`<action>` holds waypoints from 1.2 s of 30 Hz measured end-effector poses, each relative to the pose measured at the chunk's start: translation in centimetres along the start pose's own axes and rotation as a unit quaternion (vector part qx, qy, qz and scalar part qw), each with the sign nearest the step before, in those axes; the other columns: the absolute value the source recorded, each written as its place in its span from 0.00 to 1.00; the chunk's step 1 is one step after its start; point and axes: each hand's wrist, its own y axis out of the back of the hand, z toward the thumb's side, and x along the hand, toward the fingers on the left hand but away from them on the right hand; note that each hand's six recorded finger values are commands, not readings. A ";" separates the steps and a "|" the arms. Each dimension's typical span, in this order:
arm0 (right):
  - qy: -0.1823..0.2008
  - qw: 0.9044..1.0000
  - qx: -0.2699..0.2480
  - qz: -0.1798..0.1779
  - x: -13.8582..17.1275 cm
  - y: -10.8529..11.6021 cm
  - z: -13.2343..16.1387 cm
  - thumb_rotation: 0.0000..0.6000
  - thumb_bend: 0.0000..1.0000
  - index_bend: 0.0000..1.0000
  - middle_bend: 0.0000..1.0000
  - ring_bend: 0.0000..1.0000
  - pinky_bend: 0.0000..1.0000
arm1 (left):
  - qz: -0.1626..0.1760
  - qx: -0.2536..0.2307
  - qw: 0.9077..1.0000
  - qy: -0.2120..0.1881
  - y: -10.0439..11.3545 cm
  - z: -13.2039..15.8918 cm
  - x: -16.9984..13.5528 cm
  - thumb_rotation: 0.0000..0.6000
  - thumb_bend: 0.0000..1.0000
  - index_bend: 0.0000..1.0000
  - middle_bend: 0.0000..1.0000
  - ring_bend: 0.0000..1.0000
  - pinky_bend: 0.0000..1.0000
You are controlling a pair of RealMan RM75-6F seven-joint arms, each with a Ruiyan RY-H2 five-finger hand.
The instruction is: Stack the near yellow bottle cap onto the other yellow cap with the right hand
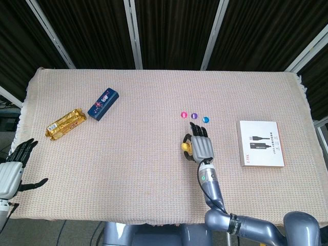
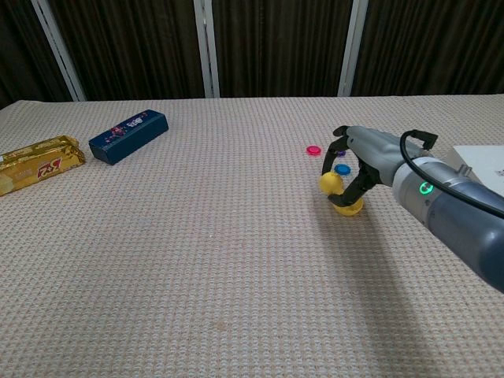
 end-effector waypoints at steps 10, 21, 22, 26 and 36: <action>0.003 1.000 0.003 0.011 -0.3 -1.3 0.4 1.00 0.28 0.50 0.00 0.00 0.00 | -0.003 -0.001 1.000 0.003 -0.1 -0.2 -0.3 1.00 0.04 0.00 0.00 0.00 0.17; -0.001 1.000 0.001 0.016 -0.5 -2.1 0.3 1.00 0.28 0.50 0.00 0.00 0.00 | -0.004 0.000 1.000 0.006 -0.1 -0.3 -0.5 1.00 0.04 0.00 0.00 0.00 0.17; -0.002 1.000 0.000 0.016 -0.6 -2.2 0.2 1.00 0.28 0.50 0.00 0.00 0.00 | -0.005 0.000 1.000 0.006 -0.1 -0.3 -0.5 1.00 0.04 0.00 0.00 0.00 0.17; -0.004 1.000 -0.001 0.016 -0.8 -2.3 0.0 1.00 0.28 0.50 0.00 0.00 0.00 | -0.006 0.000 1.000 0.006 -0.2 -0.3 -0.5 1.00 0.04 0.00 0.00 0.00 0.18; -0.011 1.000 0.000 0.012 -1.4 -2.1 -1.3 1.00 0.28 0.50 0.00 0.00 0.00 | -0.007 0.000 1.000 0.004 -0.2 -0.2 -0.5 1.00 0.04 0.00 0.00 0.00 0.18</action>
